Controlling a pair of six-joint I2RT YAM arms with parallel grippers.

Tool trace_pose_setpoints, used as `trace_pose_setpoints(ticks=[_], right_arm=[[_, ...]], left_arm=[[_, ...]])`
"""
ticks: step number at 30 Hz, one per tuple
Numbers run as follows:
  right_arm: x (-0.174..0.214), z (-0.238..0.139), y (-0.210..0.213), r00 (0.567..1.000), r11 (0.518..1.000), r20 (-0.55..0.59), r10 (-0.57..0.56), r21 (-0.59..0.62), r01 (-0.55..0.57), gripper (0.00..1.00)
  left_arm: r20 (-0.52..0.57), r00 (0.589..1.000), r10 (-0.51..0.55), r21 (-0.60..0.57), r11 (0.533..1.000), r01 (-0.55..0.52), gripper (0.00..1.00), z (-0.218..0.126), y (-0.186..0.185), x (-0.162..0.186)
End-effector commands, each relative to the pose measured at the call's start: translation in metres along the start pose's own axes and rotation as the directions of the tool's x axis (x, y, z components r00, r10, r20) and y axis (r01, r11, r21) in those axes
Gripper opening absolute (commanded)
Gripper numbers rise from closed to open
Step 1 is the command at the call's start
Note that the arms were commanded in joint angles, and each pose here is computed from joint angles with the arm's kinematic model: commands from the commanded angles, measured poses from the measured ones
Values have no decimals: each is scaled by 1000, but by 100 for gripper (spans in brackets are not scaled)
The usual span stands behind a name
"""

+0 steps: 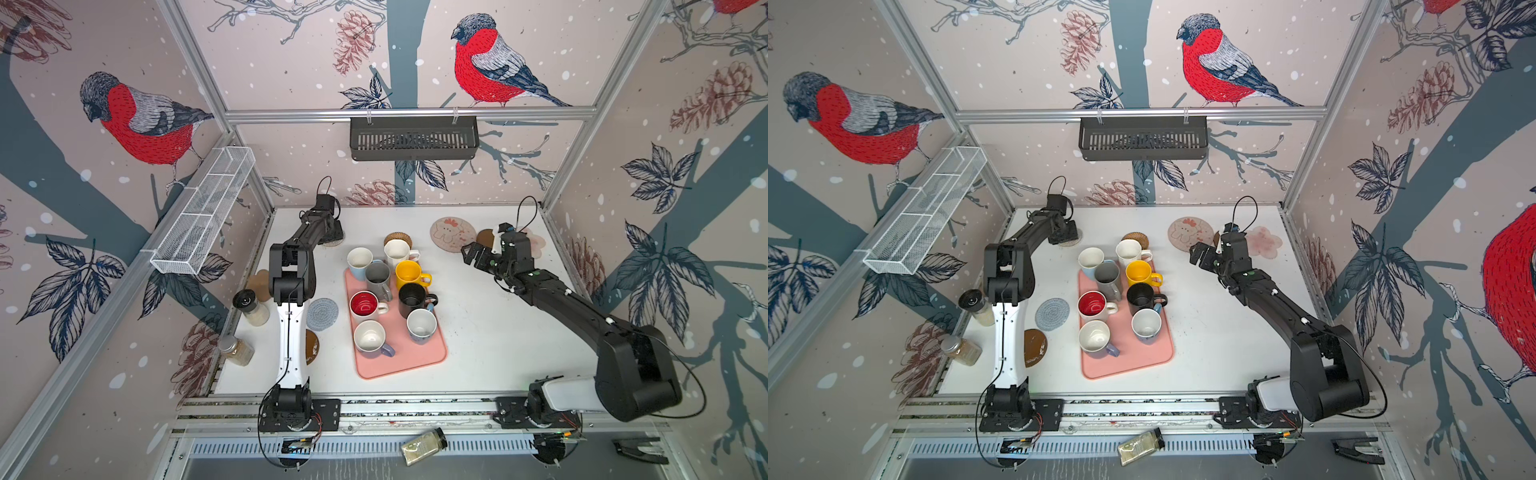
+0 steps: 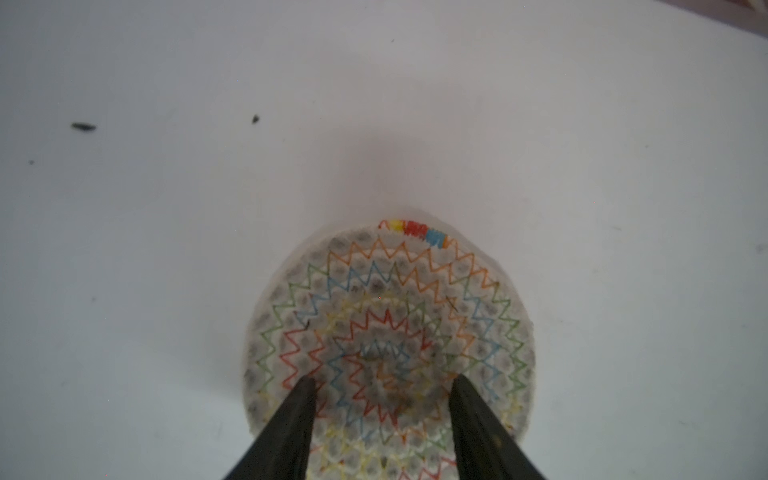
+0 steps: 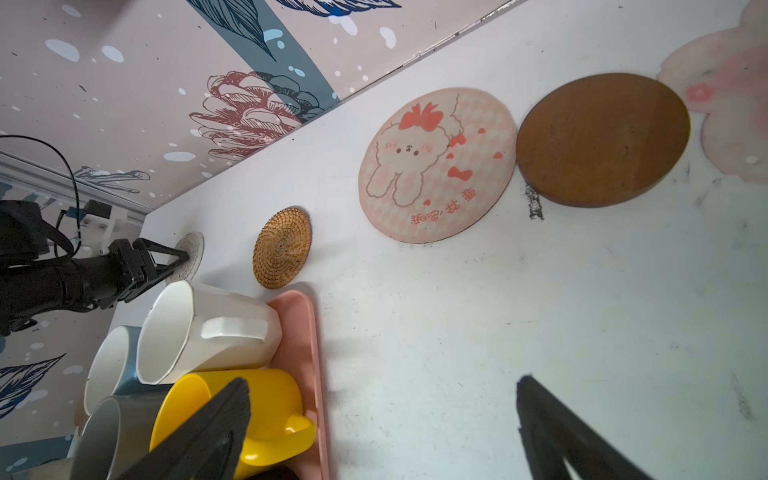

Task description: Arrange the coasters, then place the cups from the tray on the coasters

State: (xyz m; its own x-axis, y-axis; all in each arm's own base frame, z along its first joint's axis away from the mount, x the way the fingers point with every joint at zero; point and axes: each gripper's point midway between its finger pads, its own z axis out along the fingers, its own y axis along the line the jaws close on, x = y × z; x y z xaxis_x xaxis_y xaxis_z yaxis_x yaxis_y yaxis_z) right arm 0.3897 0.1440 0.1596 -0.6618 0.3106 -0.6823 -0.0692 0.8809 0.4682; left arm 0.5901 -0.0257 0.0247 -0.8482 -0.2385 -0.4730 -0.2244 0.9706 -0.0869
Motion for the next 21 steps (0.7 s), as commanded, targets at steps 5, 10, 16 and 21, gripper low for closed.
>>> trace_pose_setpoints(ticks=[5, 10, 16, 21], right_arm=[[-3, 3, -4, 1000, 1000, 8, -6, 21, 6, 100], [-2, 4, -4, 1000, 1000, 5, -6, 19, 6, 99], [-1, 4, -4, 1000, 1000, 2, -5, 16, 5, 99], [0, 5, -4, 1000, 1000, 2, 0, 13, 0, 99]], left_arm=[[-174, 980, 92, 142, 988, -67, 53, 9, -66, 49], [-136, 981, 135, 216, 971, -104, 53, -4, -101, 42], [-100, 982, 163, 274, 953, -130, 52, -18, -127, 33], [-79, 976, 205, 309, 936, -172, 53, -21, -156, 42]])
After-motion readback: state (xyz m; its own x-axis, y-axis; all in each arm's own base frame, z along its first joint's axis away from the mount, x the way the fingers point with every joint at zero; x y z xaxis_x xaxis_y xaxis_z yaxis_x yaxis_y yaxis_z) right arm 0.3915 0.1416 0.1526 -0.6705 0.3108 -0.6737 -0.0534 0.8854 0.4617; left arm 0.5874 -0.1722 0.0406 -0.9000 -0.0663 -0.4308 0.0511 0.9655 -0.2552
